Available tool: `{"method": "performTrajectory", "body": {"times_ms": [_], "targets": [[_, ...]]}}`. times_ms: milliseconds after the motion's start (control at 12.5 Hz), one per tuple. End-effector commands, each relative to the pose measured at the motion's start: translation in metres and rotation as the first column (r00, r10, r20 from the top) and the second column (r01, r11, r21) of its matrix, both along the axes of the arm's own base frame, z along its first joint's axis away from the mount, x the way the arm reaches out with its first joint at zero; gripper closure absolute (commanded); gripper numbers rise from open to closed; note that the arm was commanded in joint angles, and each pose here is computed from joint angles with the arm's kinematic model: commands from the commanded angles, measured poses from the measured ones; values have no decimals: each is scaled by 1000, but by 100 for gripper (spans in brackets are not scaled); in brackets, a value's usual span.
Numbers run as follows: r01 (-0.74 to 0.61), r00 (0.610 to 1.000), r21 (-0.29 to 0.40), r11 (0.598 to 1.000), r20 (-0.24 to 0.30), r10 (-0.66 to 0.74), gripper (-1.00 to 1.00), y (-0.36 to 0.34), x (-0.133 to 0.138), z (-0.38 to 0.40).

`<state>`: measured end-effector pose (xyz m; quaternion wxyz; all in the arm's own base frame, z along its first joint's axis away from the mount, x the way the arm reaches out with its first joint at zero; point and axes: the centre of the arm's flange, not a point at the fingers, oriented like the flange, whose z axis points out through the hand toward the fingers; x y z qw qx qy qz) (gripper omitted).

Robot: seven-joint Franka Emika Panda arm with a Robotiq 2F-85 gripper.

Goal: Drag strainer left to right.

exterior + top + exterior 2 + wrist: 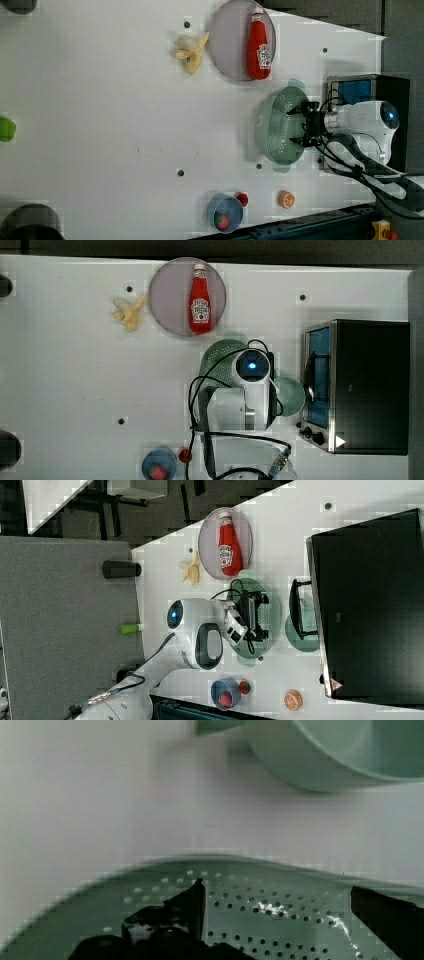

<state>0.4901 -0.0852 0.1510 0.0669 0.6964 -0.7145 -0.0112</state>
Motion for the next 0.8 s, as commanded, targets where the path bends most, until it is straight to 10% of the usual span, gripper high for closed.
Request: {"method": "performTrajectory", "body": {"times_ms": [80, 560, 800], "targets": [[-77, 996, -5, 997, 43, 77, -100, -1, 12, 20], [-503, 861, -30, 864, 70, 504, -100, 40, 30, 139], [-471, 880, 20, 882, 85, 468, -100, 52, 22, 234]]}}
